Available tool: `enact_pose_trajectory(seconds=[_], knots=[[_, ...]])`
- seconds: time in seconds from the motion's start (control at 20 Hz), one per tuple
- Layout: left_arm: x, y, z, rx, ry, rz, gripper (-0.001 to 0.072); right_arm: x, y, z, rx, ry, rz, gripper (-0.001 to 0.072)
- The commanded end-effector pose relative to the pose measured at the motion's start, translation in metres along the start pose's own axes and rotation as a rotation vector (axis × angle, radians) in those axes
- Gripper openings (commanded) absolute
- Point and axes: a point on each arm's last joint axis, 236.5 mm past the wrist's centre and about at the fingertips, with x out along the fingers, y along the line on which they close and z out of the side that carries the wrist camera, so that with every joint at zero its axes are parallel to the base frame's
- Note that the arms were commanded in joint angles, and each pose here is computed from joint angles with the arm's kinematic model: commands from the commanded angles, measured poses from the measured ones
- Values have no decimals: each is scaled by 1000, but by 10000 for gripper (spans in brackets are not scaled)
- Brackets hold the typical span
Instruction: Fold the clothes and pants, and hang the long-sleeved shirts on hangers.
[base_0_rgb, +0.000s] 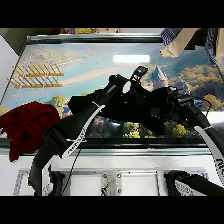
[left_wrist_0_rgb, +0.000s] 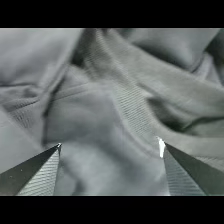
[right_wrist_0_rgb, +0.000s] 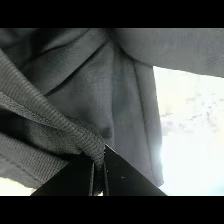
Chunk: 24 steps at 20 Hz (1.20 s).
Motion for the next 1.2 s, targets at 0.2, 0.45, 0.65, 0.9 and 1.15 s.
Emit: enact_pose_trajectory(seconds=[0.2,0.45,0.65,0.9,1.15], knots=[[30,-16,-6,-30,-15,-7,665,-3,17,-12,-45,9,7,35],[43,-1,-17,-48,18,47,511,-3,20,-14,-60,11,6,35],[33,11,-10,-96,0,63,26,-4,18,-14,-65,9,-2,35],[-109,11,89,-94,-363,30,26,-90,19,56,-147,-259,0,34],[-429,-51,141,81,-999,-46,26,-368,52,132,-137,-843,316,34]])
